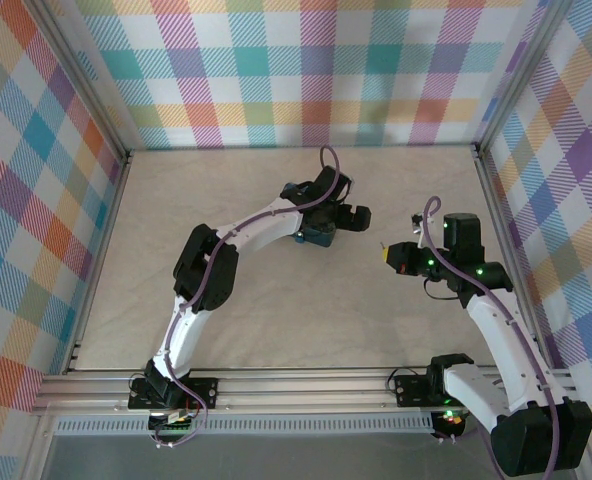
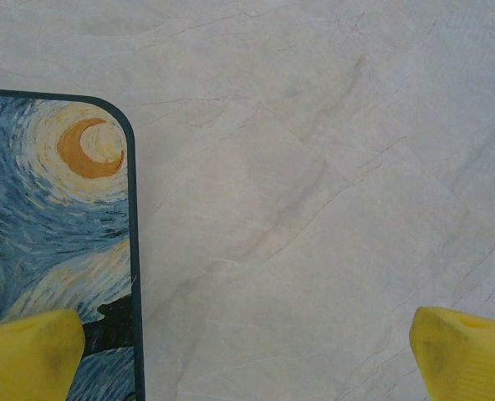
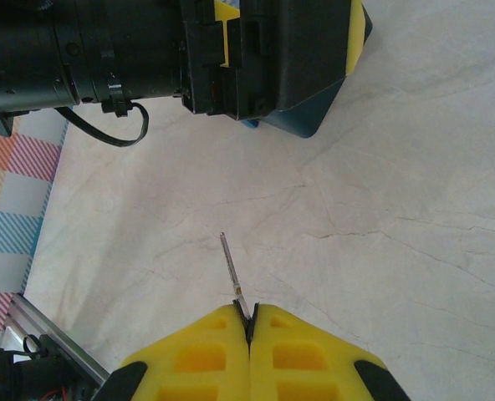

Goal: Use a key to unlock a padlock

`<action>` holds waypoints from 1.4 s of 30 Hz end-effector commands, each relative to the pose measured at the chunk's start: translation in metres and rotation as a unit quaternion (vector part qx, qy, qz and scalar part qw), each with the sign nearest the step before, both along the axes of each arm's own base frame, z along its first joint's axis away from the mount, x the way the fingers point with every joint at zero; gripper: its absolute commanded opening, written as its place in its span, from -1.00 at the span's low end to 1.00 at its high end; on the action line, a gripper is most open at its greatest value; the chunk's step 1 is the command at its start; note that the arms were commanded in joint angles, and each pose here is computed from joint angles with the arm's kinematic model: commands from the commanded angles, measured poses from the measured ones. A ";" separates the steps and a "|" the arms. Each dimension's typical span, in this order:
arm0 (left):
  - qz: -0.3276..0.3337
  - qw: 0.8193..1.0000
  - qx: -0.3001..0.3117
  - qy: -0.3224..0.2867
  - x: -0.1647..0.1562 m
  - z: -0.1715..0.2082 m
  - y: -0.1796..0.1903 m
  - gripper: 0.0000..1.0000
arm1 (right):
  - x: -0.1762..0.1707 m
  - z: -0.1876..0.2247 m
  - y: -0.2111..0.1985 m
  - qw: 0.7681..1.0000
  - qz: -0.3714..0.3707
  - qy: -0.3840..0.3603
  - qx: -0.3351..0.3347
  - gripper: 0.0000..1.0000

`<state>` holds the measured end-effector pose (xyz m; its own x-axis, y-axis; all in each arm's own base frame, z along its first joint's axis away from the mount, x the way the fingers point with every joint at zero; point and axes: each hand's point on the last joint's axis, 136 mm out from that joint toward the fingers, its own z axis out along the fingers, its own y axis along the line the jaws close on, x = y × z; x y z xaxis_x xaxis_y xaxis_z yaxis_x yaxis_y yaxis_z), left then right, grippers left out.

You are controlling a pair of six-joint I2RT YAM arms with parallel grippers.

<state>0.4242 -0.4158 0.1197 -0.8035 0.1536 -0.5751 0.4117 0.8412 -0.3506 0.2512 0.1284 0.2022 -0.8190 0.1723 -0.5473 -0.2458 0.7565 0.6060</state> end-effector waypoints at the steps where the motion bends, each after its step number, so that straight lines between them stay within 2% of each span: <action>1: -0.013 1.000 0.007 0.023 -0.017 0.003 0.001 1.00 | -0.002 0.004 0.004 1.000 0.010 -0.005 0.019 -0.91; 11: -0.024 0.998 -0.041 -0.035 -0.023 0.070 0.004 1.00 | -0.002 0.005 0.010 0.999 0.023 0.000 0.037 -0.93; 24: 0.006 0.991 -0.067 -0.115 -0.046 0.119 0.064 0.99 | -0.004 0.002 0.014 0.998 0.030 0.015 0.049 -0.95; 31: 0.065 0.985 -0.107 -0.117 -0.054 0.114 0.121 1.00 | 0.002 0.005 0.022 0.997 0.038 0.016 0.060 -0.96; 42: 0.114 0.976 -0.164 -0.081 -0.064 0.084 0.179 1.00 | 0.023 0.002 0.049 0.996 0.063 0.020 0.058 -0.96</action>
